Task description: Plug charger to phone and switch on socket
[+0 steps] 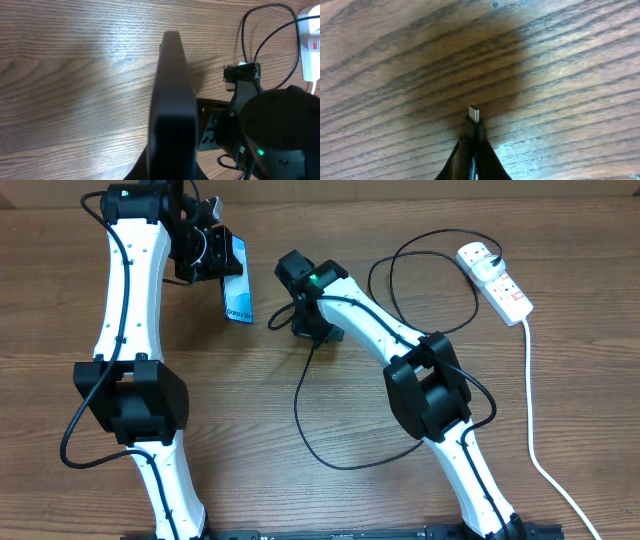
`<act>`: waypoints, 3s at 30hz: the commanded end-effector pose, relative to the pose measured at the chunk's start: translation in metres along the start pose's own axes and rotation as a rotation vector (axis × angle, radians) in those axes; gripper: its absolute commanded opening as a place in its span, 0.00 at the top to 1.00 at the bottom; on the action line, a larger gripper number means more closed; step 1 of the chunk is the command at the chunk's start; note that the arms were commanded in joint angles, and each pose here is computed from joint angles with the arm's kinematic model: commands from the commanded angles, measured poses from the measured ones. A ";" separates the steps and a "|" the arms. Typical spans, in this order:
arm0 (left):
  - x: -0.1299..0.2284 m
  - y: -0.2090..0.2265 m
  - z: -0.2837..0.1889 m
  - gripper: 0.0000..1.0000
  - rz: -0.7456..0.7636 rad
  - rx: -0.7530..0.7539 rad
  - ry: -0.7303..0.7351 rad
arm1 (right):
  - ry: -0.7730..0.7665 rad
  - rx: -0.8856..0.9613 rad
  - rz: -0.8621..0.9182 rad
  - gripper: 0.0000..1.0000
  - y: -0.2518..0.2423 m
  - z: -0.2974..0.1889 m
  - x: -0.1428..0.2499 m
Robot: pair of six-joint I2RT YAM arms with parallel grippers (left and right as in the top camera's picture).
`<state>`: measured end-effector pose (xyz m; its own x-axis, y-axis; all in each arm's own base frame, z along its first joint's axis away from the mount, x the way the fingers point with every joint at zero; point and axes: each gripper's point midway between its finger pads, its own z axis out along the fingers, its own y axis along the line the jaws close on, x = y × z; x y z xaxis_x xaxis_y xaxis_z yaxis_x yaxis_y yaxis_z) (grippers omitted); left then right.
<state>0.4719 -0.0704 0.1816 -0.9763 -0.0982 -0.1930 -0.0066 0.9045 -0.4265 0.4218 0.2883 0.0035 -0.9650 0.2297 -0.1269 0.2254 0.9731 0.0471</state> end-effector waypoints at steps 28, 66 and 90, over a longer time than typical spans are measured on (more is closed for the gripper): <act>-0.031 -0.099 -0.066 0.96 0.105 0.797 -0.113 | 0.310 -0.854 -0.334 0.96 -0.017 -0.196 0.008; -0.019 -0.140 -0.113 0.96 0.121 1.143 -0.011 | -0.016 -0.937 -0.629 0.96 0.022 -0.319 0.058; -0.019 -0.141 -0.113 0.96 0.107 1.143 -0.001 | 0.097 -1.176 -0.638 0.96 0.045 -0.319 0.067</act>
<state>0.4709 -0.1467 0.3386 -0.9574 -0.0631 -0.2819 0.2790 0.0518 -0.9589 0.3334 0.3354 0.3012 -0.8841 -0.2855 -0.3700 -0.4594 0.3862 0.7998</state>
